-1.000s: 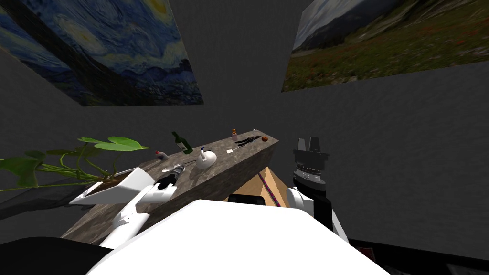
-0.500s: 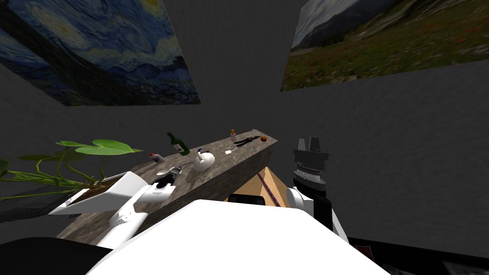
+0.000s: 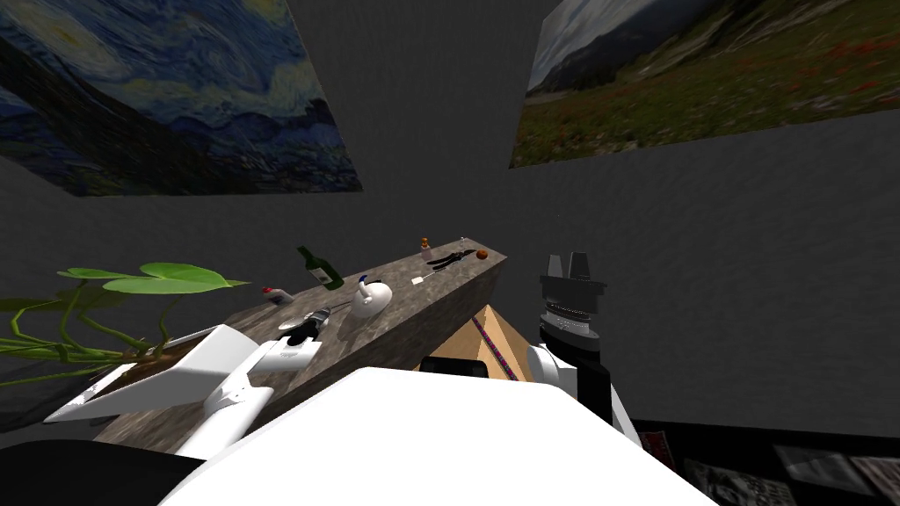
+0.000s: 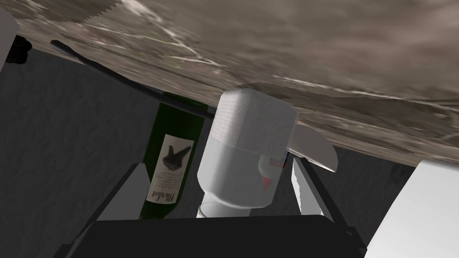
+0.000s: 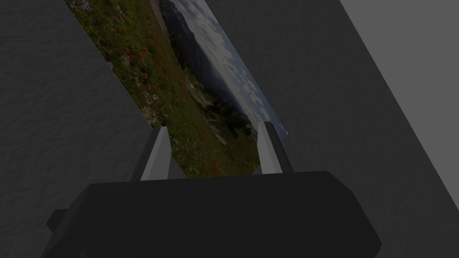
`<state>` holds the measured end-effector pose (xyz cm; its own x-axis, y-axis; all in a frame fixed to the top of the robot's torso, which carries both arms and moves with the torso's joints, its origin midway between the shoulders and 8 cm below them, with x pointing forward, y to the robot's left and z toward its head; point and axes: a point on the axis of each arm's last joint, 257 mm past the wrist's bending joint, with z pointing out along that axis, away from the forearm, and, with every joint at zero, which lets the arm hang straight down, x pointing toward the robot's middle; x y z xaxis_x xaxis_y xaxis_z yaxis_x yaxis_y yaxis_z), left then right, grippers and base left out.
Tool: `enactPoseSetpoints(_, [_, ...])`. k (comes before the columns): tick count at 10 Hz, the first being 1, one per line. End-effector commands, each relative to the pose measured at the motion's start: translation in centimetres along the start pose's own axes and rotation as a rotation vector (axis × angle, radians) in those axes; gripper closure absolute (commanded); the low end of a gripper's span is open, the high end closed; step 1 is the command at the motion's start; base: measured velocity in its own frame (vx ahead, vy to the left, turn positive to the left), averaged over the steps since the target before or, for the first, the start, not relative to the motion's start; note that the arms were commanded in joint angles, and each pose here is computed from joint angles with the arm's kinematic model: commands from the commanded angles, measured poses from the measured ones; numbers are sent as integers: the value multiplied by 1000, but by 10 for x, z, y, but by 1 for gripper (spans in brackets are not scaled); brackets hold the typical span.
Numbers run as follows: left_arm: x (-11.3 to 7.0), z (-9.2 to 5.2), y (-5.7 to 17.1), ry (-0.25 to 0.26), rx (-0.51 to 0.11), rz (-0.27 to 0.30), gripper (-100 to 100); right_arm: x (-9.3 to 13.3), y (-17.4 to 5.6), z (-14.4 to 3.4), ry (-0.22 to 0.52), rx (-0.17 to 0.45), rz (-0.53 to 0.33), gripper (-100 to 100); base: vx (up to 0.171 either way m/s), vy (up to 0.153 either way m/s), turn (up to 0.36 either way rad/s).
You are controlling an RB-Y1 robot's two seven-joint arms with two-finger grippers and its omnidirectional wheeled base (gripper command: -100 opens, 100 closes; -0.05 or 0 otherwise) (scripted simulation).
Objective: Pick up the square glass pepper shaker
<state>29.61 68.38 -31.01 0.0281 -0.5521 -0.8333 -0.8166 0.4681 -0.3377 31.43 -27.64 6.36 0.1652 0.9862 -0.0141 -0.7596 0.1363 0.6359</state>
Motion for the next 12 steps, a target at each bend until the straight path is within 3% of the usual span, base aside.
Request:
enactPoseSetpoints(1, [0,0,0,0,0,0,-100,0,0,0,0,0,0,0,-7,7,-20])
enactPoseSetpoints(2, [0,0,0,0,0,-1,100,0,0,0,0,0,0,0,-2,2,13])
enactPoseSetpoints(6, [-1,0,0,-2,1,1,100,0,0,0,0,0,0,0,0,0,0])
enactPoseSetpoints(7, [-1,0,0,-2,1,1,0,0,0,0,0,0,0,0,0,0,0])
enactPoseSetpoints(8, [1,-5,-6,4,12,5,100,0,0,0,0,0,0,0,11,-12,127])
enactPoseSetpoints(10, [4,-14,-16,11,33,14,100,0,0,0,0,0,0,0,20,-30,148])
enactPoseSetpoints(11, [4,-11,-12,8,27,12,100,0,0,0,0,0,0,0,6,-17,21])
enactPoseSetpoints(12, [5,-11,-12,9,27,12,0,0,0,0,0,0,0,0,0,0,0])
